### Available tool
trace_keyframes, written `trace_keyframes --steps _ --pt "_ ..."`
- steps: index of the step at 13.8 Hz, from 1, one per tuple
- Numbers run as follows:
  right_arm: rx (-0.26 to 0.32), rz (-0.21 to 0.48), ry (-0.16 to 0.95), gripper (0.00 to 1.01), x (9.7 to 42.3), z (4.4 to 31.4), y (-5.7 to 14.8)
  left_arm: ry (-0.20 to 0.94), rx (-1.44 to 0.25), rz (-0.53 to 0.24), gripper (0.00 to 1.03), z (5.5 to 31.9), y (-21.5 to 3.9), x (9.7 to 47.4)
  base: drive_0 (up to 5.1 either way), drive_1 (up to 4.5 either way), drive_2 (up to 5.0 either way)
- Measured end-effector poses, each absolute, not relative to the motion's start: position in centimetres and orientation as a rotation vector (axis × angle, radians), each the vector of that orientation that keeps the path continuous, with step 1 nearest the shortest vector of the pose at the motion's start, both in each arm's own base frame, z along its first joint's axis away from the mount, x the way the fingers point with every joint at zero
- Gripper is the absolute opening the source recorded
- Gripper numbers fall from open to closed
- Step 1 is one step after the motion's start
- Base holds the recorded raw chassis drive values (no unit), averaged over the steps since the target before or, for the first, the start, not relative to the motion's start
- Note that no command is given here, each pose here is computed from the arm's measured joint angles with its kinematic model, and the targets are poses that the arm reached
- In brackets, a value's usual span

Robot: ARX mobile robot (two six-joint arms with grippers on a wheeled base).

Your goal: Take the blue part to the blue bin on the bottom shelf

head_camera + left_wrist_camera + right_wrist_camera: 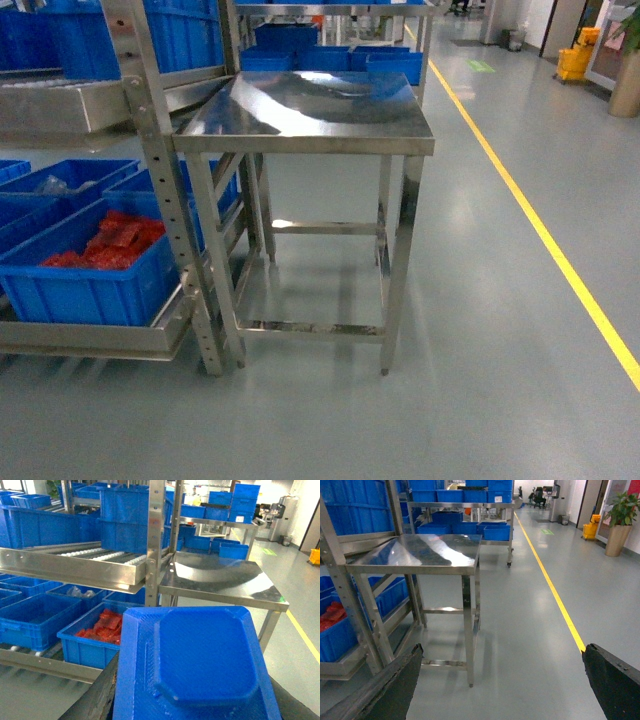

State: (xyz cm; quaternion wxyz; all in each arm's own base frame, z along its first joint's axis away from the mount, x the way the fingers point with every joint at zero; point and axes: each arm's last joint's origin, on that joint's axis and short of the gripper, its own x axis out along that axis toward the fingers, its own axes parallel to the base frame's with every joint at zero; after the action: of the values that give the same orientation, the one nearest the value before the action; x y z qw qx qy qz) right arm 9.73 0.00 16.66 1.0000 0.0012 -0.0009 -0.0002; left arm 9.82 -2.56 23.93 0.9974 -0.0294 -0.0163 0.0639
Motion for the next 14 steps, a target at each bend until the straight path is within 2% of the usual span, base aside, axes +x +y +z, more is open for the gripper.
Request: trace_keyframes --steps 10,13,14 --pt "0.002 0.0 -0.001 0.98 9.73 16.66 0.0 -0.035 -0.06 0.128 0.43 23.96 -2.55 9.82 0.0 4.03 -4.0" --pt "0.002 0.0 -0.004 0.98 9.73 16.68 0.0 -0.032 -0.059 0.129 0.43 23.93 -2.56 9.83 0.0 0.0 0.0" --pt "0.002 -0.001 -0.002 0.98 9.73 16.67 0.0 -0.031 -0.058 0.129 0.43 23.92 -2.56 9.83 -4.7 3.78 0.9"
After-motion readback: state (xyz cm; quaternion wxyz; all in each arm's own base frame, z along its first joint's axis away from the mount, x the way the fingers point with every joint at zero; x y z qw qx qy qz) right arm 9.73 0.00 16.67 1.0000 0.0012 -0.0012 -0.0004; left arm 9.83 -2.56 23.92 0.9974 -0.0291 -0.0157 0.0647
